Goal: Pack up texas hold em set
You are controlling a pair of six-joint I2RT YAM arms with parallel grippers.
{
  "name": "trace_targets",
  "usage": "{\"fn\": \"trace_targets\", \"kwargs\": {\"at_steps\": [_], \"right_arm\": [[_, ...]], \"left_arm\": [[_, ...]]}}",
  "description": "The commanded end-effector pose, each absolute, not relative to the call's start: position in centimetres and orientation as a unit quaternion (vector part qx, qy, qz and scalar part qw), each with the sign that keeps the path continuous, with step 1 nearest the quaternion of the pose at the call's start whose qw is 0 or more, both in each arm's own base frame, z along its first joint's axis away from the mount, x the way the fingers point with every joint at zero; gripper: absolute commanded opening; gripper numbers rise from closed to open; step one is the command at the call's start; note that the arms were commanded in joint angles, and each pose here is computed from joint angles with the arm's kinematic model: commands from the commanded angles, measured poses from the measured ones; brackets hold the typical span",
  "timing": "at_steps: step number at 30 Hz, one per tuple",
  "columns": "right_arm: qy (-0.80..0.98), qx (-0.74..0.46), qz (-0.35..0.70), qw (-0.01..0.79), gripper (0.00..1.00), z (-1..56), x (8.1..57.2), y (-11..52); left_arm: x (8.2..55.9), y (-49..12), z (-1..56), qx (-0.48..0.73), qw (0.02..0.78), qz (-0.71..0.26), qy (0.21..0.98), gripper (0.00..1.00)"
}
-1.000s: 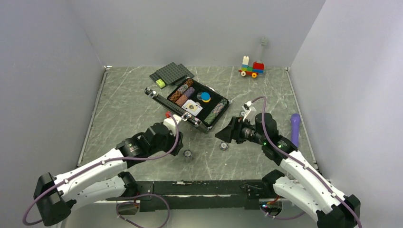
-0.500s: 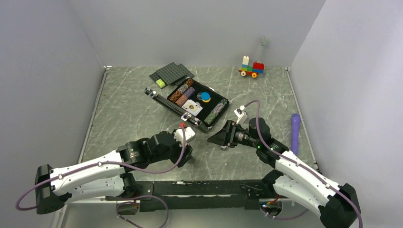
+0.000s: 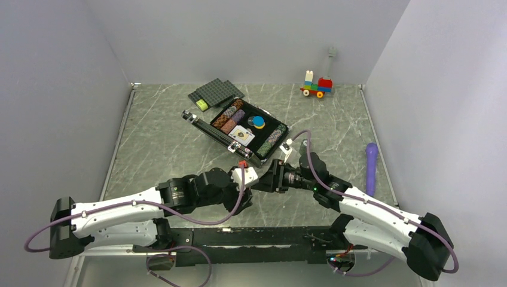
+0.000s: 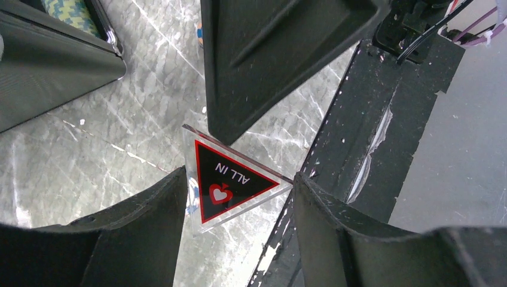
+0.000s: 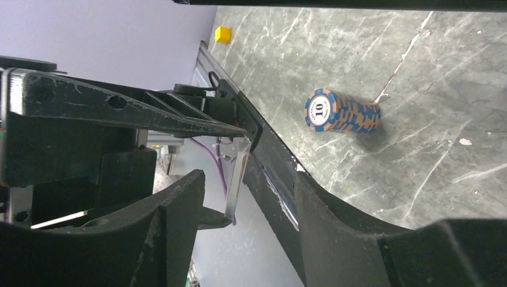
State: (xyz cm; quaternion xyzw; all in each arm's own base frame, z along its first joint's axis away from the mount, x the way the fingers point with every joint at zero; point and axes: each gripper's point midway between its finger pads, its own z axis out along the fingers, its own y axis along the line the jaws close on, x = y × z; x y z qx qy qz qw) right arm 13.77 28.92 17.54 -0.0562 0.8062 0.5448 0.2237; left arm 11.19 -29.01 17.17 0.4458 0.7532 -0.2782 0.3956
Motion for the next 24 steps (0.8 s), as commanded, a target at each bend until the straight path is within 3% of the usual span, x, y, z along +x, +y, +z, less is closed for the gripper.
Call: {"fn": "trace_targets", "kwargs": {"at_steps": [1, 9, 14, 21, 23, 24], "right_arm": [[0.787, -0.064, 0.562, 0.245, 0.59, 19.3, 14.1, 30.1], [0.782, -0.081, 0.572, 0.232, 0.51, 19.5, 13.4, 31.5], [0.778, -0.093, 0.579, 0.226, 0.41, 19.8, 12.9, 32.3], [0.778, -0.094, 0.579, 0.224, 0.11, 19.7, 12.7, 32.5], [0.779, -0.092, 0.578, 0.228, 0.00, 19.8, 12.8, 32.4], [0.780, -0.089, 0.575, 0.229, 0.00, 19.6, 12.9, 32.3]], "left_arm": [[11.3, -30.9, 20.8, 0.444, 0.434, -0.313, 0.718, 0.47], [11.1, -31.3, 21.0, 0.450, 0.434, -0.318, 0.713, 0.47], [11.0, -31.6, 21.3, 0.452, 0.437, -0.322, 0.708, 0.47], [10.8, -31.8, 21.4, 0.456, 0.438, -0.328, 0.702, 0.48], [10.8, -31.7, 21.4, 0.454, 0.440, -0.330, 0.701, 0.52], [10.9, -31.7, 21.5, 0.451, 0.442, -0.330, 0.701, 0.55]]}}
